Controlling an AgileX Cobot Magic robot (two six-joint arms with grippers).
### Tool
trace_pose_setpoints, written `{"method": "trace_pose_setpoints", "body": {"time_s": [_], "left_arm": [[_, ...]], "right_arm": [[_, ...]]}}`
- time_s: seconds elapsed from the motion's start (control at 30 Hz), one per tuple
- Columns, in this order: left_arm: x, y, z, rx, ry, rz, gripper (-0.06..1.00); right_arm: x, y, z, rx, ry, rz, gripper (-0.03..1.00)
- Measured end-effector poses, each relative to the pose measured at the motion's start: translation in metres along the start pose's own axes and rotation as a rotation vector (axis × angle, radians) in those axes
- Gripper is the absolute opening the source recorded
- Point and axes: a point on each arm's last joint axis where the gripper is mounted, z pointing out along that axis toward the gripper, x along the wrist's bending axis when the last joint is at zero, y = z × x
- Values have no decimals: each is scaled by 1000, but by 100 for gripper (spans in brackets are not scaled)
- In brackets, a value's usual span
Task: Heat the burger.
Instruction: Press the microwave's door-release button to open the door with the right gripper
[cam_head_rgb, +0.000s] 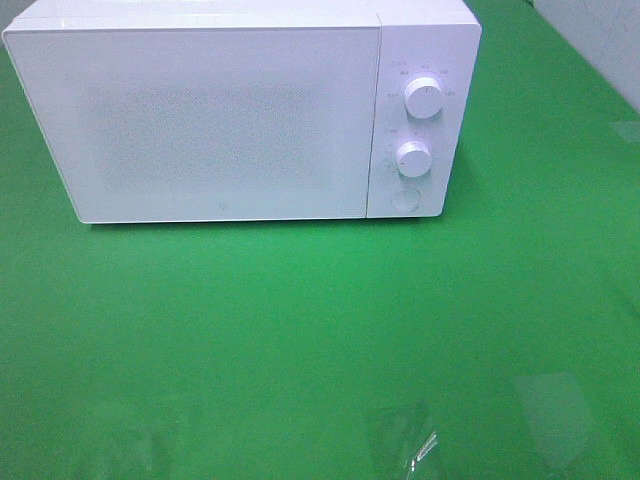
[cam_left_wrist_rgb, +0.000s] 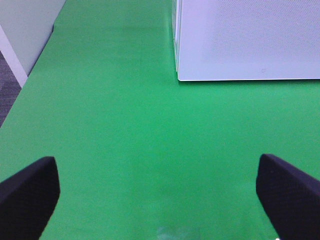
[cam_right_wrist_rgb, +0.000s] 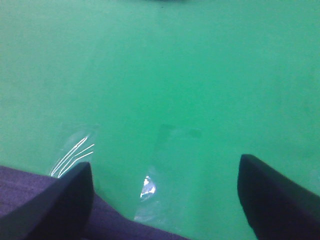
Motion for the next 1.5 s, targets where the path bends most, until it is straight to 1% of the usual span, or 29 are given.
{"method": "trace_pose_setpoints", "body": {"time_s": [0.03,0.13,0.17,0.2,0.23,0.27,0.3,0.4,0.43,0.47,0.53,0.77,0.83,1.5], "left_arm": [[0,0,0,0,0,0,99],[0,0,0,0,0,0,99],[0,0,0,0,0,0,99],[0,0,0,0,0,0,99],[0,0,0,0,0,0,99],[0,0,0,0,0,0,99],[0,0,0,0,0,0,99],[0,0,0,0,0,0,99],[0,0,0,0,0,0,99],[0,0,0,0,0,0,99],[0,0,0,0,0,0,99],[0,0,0,0,0,0,99],[0,0,0,0,0,0,99],[0,0,0,0,0,0,99]], "right_arm": [[-4,-5,-5,-19,-32,32,77],[-6,-7,-7,-30,-47,45,76],[-9,-10,-15,-77,-76,76,76],[-9,-10,-15,-77,-76,76,76],[-11,-14,-22,-118,-100,99,76],[-11,-14,-22,-118,-100,99,76],[-12,-19,-30,-152,-123,120,76],[-13,-24,-35,-172,-139,133,76],[-12,-31,-40,-199,-154,146,76],[-12,-31,-40,-199,-154,146,76],[-11,-41,-51,-264,-168,155,76],[-9,-55,-58,-324,-172,157,76],[-8,-62,-64,-377,-173,156,76],[-8,-63,-65,-384,-173,156,76]]}}
